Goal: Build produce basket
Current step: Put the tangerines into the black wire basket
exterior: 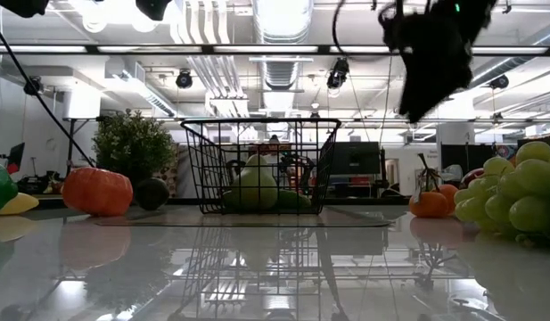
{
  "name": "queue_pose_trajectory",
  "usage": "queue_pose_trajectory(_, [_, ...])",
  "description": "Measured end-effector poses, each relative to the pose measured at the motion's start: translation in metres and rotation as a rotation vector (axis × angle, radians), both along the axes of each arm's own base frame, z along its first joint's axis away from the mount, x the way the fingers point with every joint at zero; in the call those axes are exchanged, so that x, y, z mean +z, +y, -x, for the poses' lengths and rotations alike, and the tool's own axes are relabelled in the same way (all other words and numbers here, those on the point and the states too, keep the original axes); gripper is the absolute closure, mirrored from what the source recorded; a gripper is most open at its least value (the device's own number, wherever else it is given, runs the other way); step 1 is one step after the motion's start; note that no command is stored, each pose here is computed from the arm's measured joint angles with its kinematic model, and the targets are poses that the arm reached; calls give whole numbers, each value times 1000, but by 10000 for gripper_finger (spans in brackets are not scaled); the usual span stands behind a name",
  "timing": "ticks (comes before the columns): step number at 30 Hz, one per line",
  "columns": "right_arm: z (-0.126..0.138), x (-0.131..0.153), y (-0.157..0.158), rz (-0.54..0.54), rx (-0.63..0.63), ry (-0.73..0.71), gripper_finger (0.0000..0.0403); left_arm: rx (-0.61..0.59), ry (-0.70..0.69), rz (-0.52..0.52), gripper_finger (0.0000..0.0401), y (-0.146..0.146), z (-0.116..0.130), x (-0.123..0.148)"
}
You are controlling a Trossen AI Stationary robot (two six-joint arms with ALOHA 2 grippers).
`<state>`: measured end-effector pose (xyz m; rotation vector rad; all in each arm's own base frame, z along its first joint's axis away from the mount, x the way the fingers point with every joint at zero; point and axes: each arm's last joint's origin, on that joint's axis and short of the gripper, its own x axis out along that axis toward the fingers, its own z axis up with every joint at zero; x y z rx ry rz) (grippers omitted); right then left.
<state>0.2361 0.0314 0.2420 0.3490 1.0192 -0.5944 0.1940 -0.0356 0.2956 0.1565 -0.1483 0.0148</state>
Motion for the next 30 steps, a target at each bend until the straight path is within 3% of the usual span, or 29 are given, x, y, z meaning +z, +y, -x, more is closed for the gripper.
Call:
queue_pose_trajectory(8, [11, -33, -5, 114, -80, 21, 158, 0, 0, 0, 189, 0, 0, 0])
queue_pose_trajectory(19, [14, -56, -5, 110, -64, -16, 169, 0, 6, -2, 189, 0, 0, -1])
queue_pose_trajectory(23, [17, -60, -6, 112, -63, -4, 217, 0, 6, -2, 189, 0, 0, -1])
queue_pose_trajectory(30, [16, -61, -5, 104, -54, -9, 353, 0, 6, -2, 189, 0, 0, -1])
